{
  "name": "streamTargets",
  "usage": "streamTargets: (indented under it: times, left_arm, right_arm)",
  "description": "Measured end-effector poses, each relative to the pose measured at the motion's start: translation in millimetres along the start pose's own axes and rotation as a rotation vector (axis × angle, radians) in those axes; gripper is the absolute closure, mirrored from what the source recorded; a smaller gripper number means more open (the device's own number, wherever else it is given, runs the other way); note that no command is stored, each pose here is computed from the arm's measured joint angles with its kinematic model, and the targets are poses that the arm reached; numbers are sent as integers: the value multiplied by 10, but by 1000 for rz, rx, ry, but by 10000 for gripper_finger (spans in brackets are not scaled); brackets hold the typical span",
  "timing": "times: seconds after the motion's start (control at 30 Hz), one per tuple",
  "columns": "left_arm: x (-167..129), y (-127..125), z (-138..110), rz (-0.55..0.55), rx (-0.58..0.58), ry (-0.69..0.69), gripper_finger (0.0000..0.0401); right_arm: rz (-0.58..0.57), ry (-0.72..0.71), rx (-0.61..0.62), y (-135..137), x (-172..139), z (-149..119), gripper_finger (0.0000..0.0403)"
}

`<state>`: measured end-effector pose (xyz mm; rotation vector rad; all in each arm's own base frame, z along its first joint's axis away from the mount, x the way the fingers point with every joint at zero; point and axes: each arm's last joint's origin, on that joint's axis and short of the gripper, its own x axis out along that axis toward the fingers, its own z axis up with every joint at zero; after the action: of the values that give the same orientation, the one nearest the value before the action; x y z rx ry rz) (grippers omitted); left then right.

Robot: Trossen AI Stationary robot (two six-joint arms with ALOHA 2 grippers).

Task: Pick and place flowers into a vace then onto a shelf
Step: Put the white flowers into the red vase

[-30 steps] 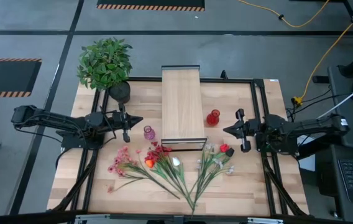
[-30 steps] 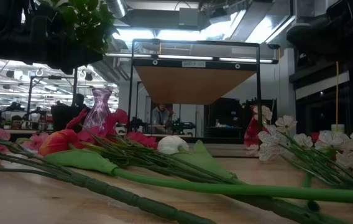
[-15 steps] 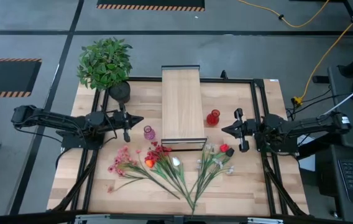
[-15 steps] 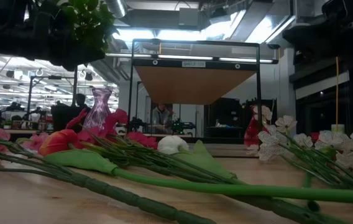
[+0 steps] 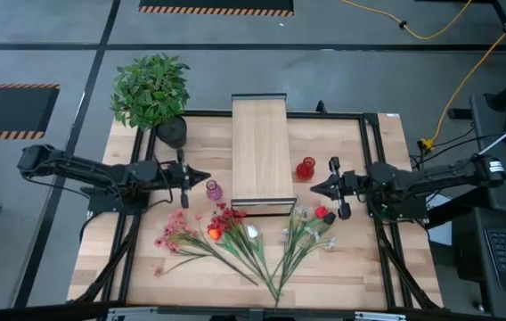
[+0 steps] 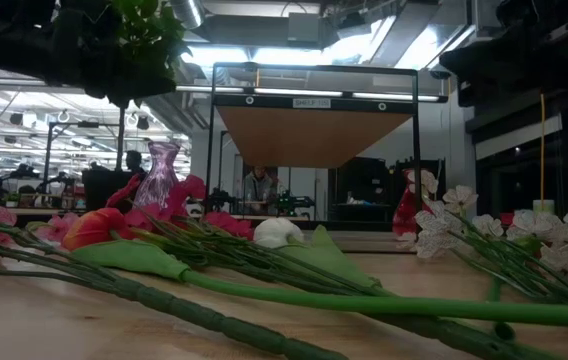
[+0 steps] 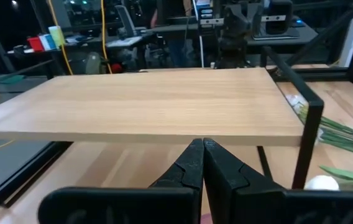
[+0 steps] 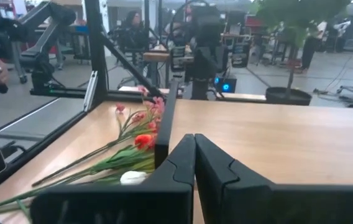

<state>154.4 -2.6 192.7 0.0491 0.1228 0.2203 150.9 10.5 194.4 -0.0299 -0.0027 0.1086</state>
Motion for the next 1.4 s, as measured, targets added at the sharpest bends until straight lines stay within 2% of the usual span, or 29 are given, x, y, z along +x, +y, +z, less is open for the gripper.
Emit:
streamTargets:
  times: [0.5, 0.8, 0.93, 1.3, 1.4]
  left_arm:
    - [69, -153, 69, -73, 35, 38, 398]
    - [124, -297, 69, -34, 22, 108, 398]
    - [138, -386, 84, -39, -4, 118, 398]
    - [199, -756, 141, -49, 36, 150, 398]
    - [213, -838, 159, -65, 37, 154, 398]
  right_arm:
    - [103, 74, 2, 150, 182, 85, 393]
    - [187, 113, 9, 299, 196, 50, 393]
    - [225, 113, 22, 366, 185, 53, 393]
    - [262, 130, 23, 525, 166, 31, 393]
    - [236, 150, 24, 556, 175, 1, 393]
